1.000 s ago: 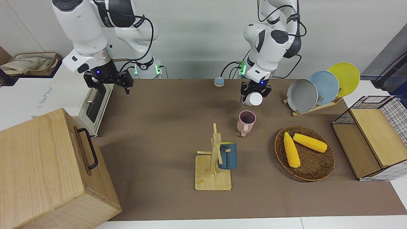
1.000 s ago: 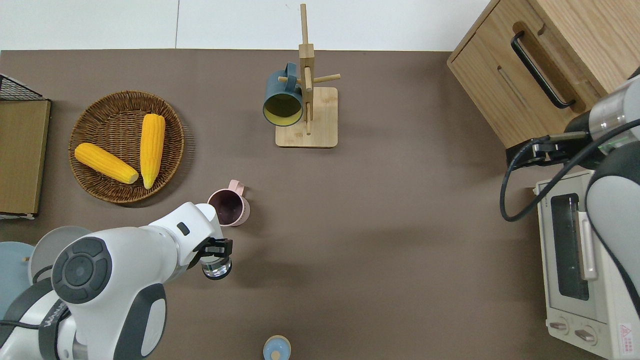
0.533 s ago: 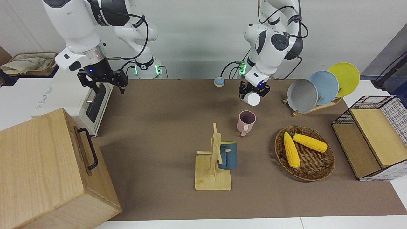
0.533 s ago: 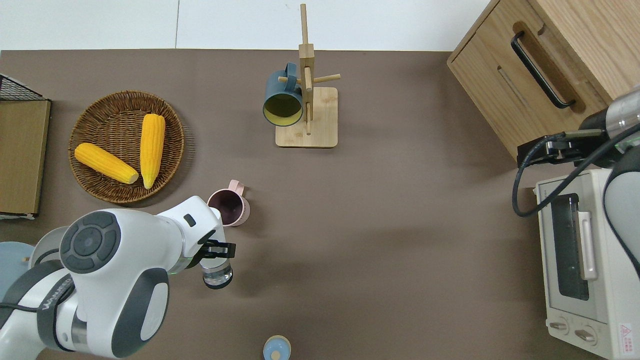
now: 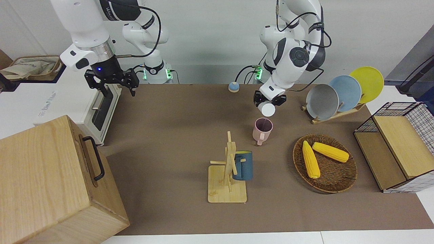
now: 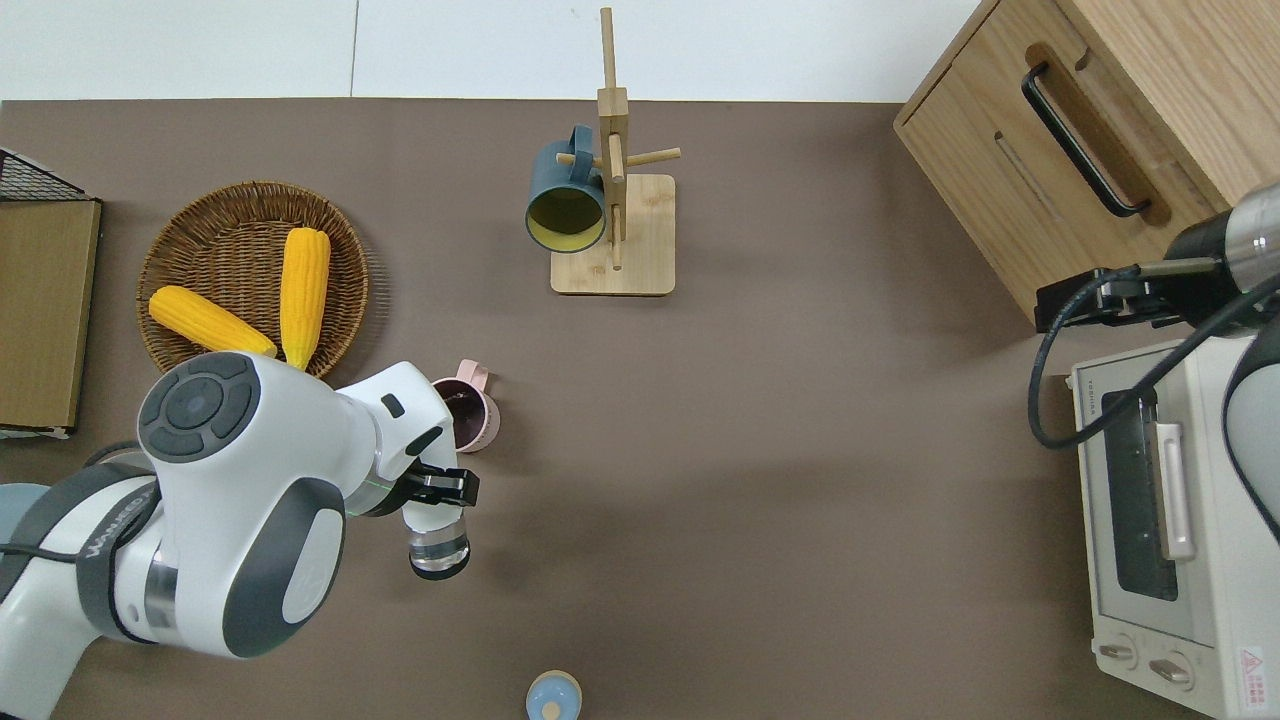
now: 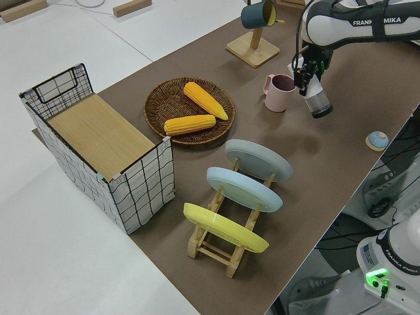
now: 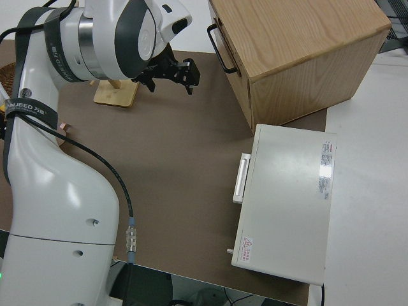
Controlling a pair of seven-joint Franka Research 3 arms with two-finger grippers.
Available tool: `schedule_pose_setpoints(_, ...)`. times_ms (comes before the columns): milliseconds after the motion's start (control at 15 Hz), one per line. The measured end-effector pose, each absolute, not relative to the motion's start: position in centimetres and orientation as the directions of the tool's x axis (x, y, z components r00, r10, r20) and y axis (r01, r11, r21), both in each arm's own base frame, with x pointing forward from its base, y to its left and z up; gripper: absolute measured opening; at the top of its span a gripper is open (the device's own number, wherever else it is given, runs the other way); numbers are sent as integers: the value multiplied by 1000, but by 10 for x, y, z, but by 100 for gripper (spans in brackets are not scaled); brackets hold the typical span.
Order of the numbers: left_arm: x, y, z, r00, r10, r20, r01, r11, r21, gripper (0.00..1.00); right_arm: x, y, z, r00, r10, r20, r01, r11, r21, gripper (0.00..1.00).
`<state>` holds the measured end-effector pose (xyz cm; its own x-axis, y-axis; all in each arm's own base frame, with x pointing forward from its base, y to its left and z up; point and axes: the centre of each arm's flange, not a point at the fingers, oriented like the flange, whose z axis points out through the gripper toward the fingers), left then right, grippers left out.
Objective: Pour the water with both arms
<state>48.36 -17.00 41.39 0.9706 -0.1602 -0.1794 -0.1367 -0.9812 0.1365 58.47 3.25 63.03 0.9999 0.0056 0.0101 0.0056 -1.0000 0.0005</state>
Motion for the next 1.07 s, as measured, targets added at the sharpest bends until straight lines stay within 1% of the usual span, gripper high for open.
schedule_pose_setpoints(1067, 481, -164, 414, 956, -168, -240, -144, -983, 113, 64, 585, 34, 630, 1000, 6, 9, 6, -1000, -12, 100)
